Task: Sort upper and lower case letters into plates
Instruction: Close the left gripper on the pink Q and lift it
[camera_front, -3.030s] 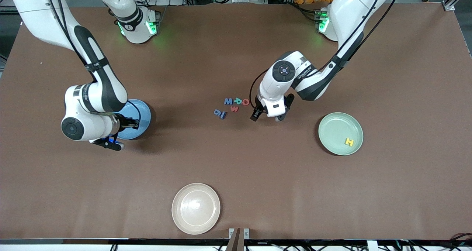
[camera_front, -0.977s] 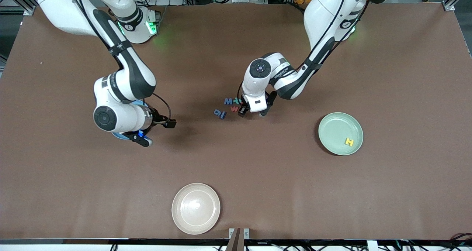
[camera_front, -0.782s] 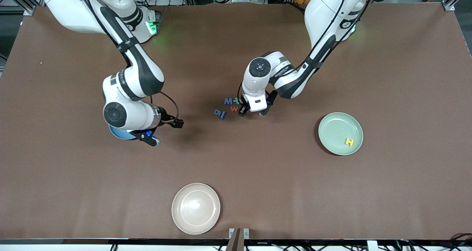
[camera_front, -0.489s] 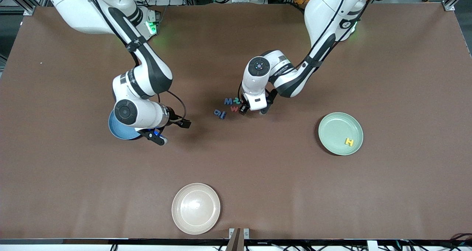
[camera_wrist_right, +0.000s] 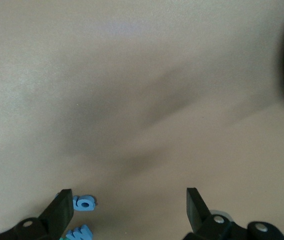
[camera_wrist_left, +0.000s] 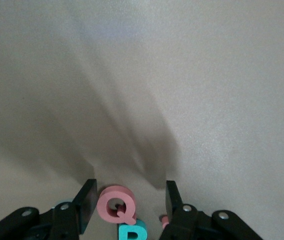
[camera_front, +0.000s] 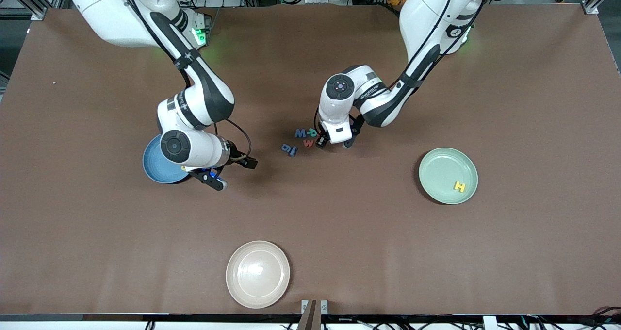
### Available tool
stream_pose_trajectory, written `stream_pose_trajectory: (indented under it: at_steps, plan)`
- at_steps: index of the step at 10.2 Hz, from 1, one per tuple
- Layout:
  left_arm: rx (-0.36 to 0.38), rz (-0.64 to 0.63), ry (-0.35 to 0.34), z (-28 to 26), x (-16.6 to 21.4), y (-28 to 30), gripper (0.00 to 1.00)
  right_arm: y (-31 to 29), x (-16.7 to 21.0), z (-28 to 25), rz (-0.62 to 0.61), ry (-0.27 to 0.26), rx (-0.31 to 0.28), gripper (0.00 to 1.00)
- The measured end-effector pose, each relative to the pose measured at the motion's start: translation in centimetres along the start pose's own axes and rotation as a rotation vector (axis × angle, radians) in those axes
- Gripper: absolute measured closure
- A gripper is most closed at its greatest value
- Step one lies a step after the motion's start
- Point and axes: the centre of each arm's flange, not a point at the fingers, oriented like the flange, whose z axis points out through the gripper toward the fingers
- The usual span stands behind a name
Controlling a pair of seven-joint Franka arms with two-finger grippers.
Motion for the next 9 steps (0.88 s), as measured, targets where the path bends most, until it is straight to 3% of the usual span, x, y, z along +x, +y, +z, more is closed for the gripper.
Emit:
stream_pose_trajectory:
  at_steps: [7,9]
  plan:
    - [0.003,0.005,-0.004,0.51,-1.0,-0.46,0.39,0.03,0.1,0.37,0.001,-0.004,-0.003,0.0]
    - [0.001,0.005,-0.008,0.73,-1.02,-0.47,0.44,0.03,0.12,0.43,0.001,-0.004,-0.004,0.0]
